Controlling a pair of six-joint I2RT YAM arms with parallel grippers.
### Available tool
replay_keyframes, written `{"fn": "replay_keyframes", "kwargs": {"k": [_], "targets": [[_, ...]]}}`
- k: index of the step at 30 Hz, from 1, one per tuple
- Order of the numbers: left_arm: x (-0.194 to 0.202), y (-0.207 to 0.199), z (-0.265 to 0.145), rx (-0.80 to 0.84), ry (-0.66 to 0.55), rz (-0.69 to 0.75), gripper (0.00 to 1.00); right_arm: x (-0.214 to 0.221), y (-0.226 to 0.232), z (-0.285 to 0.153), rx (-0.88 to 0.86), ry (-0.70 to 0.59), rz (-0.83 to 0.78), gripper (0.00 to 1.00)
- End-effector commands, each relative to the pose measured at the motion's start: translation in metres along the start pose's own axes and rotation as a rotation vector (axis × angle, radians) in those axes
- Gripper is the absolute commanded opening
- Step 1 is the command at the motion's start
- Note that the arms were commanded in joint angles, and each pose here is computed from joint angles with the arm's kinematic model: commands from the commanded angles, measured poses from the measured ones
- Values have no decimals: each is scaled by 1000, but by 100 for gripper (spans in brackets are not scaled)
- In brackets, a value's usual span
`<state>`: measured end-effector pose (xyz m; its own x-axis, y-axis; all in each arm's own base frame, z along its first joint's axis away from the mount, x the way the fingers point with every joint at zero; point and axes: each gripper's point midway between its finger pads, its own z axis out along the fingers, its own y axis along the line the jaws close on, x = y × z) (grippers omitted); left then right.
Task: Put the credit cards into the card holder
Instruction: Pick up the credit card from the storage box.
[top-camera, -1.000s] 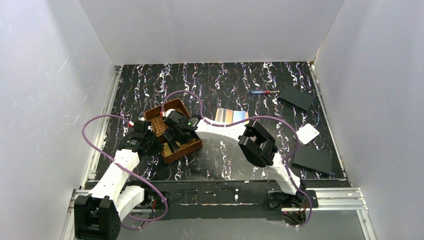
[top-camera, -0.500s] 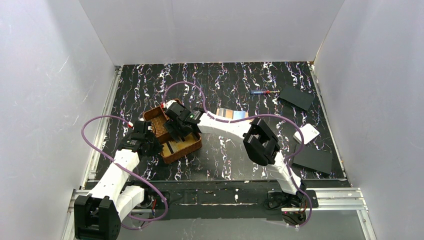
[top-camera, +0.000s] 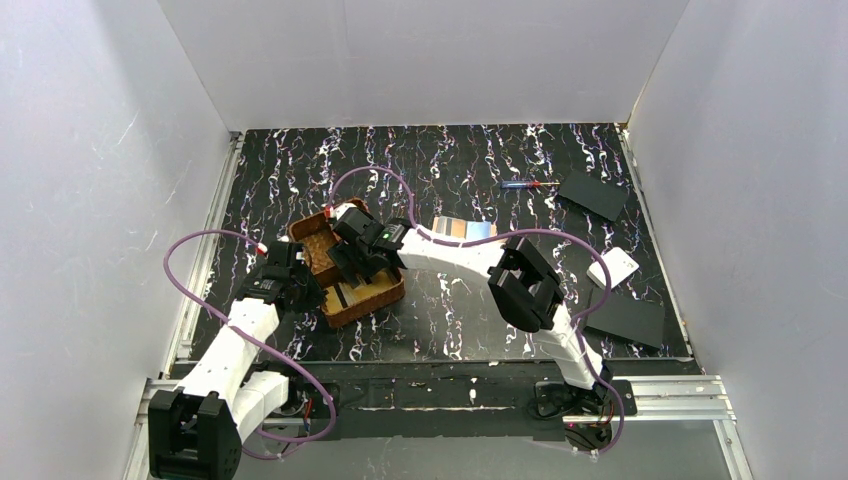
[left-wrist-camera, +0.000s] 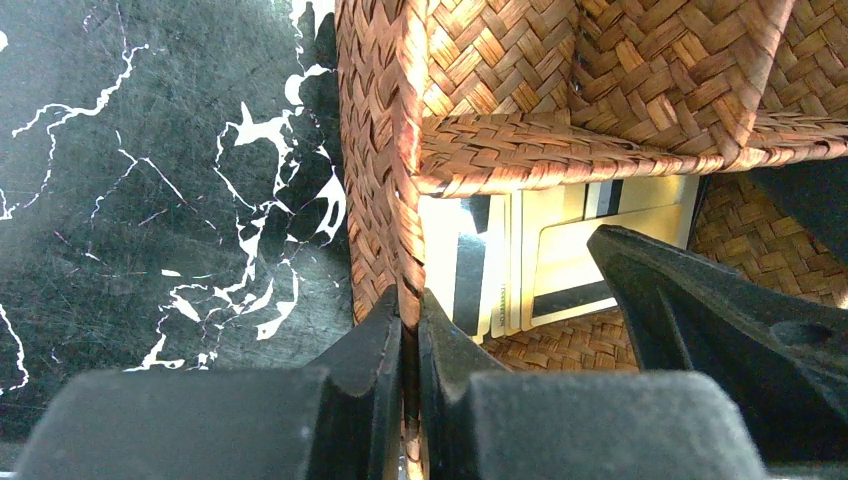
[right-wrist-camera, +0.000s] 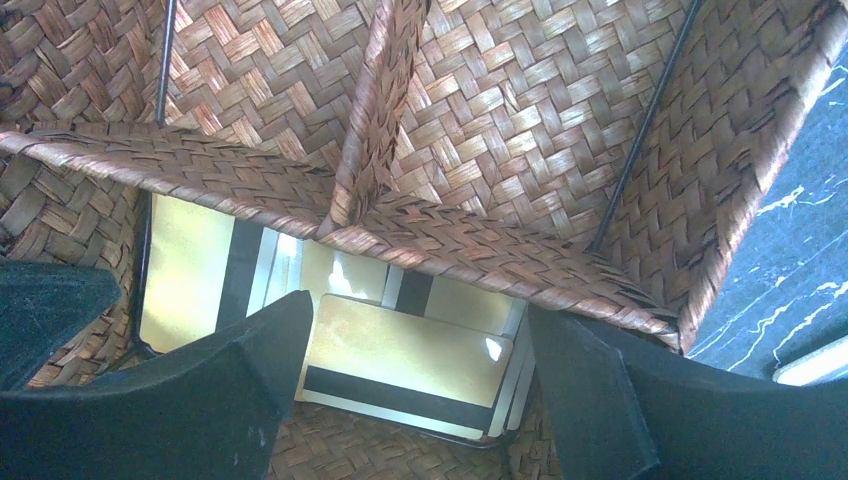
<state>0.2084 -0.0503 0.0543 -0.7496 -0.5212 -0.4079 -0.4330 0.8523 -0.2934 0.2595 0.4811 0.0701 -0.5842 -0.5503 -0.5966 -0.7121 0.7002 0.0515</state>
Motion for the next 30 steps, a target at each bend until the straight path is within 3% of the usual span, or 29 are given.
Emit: {"fn": "replay_keyframes", "kwargs": {"k": [1,9,16,17,19,21,27,30], "targets": [[-4,11,-3,-69,-17,-43,0,40,-27,-4,98,162,41,88],[-6,6,-6,-96,-1,-182,0,22,-19,-7,160,127,-35,85],[-4,-6,-6,-70,38,-177,0,-13,22,-15,-26,25,-35,86],[-4,-7,-7,-63,49,-160,7,-18,22,-18,-25,8,-39,86],[-1,-9,-11,-46,65,-142,32,-25,18,-19,-25,-6,-43,88],[0,-12,-18,-30,73,-141,45,-30,12,-16,-19,-8,-34,89],[-1,-11,-45,-27,56,-168,68,-31,3,-6,5,0,-58,91],[-2,-7,-60,-65,67,-179,72,-24,5,-1,-10,16,-52,91]]}}
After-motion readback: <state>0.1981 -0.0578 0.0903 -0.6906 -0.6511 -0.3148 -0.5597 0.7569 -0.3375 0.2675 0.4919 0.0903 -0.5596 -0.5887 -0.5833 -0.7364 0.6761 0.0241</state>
